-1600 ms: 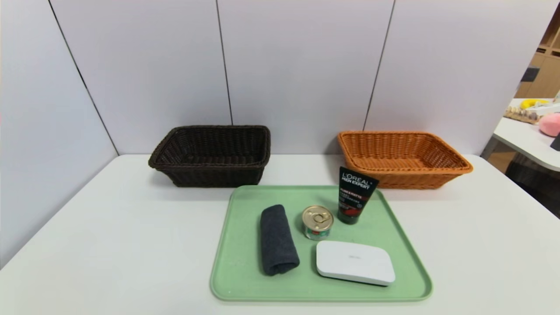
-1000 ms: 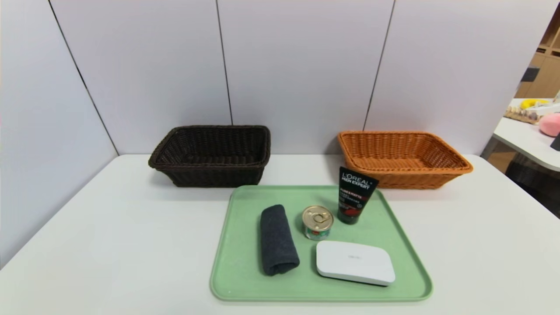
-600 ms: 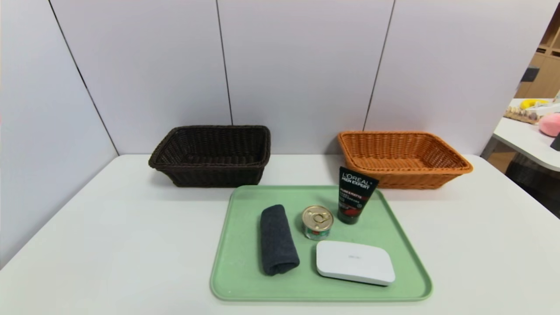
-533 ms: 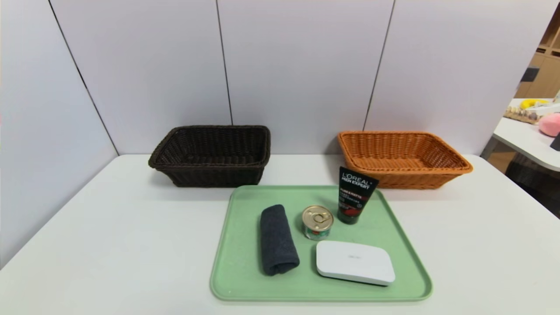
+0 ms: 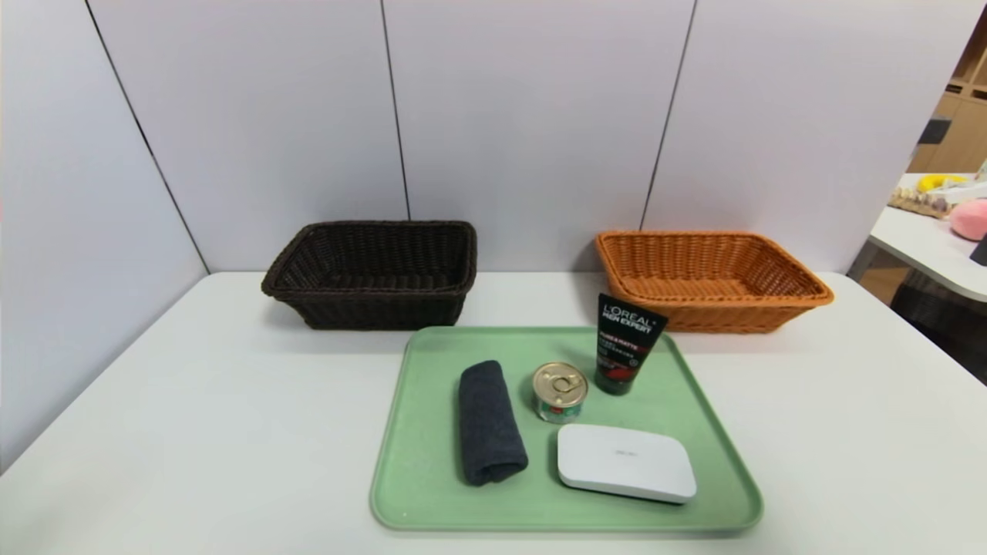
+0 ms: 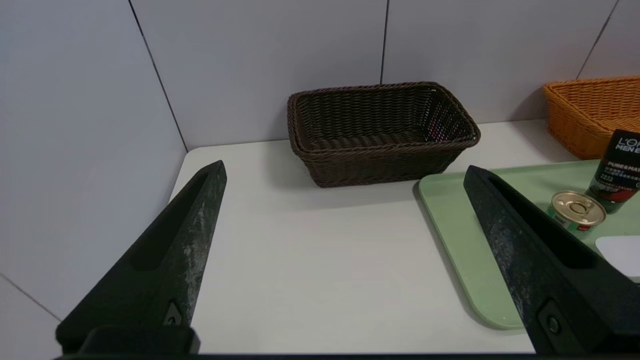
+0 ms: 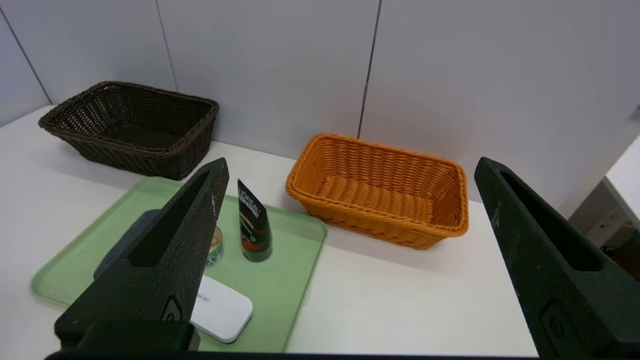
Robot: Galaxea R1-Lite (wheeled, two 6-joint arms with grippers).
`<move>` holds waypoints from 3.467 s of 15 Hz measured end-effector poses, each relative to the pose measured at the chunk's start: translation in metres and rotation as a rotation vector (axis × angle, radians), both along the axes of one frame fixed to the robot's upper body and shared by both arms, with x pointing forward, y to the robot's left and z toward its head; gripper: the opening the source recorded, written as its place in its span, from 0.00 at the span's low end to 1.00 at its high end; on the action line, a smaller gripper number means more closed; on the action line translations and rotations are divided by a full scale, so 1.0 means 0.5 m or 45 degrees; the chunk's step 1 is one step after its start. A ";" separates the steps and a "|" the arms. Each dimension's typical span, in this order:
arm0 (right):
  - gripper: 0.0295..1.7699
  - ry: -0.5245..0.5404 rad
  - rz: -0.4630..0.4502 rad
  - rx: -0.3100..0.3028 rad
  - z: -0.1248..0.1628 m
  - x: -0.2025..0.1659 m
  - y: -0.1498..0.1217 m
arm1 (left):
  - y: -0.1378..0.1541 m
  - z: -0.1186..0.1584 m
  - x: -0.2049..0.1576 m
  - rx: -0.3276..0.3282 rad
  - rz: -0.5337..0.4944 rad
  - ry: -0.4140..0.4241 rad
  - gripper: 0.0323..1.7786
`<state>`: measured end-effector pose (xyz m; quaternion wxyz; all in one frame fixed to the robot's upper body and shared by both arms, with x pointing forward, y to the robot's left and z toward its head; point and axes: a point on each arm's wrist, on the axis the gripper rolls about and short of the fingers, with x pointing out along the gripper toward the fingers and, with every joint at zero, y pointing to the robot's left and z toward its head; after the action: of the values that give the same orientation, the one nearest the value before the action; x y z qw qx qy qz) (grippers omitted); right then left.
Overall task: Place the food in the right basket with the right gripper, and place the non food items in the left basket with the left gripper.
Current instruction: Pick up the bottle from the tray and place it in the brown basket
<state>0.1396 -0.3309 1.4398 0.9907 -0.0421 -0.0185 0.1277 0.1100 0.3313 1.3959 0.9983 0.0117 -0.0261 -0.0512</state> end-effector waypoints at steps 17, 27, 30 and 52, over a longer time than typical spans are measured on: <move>0.96 0.526 0.416 0.028 -0.280 0.200 0.084 | -0.044 -0.068 0.213 -0.102 -0.200 0.343 0.95; 0.96 0.438 0.461 0.026 -0.344 0.278 0.120 | -0.052 -0.128 0.230 -0.032 -0.122 0.331 0.95; 0.96 0.480 0.467 0.027 -0.364 0.294 0.126 | -0.053 -0.136 0.232 -0.032 -0.124 0.318 0.95; 0.96 0.282 0.515 -0.004 -0.498 0.439 0.188 | -0.058 -0.145 0.242 -0.030 -0.144 0.356 0.95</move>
<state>0.3592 -0.2368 1.1909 0.9409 -0.0249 0.0826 0.3276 0.2309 0.3020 1.3233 0.9877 -0.0086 0.1121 -0.1082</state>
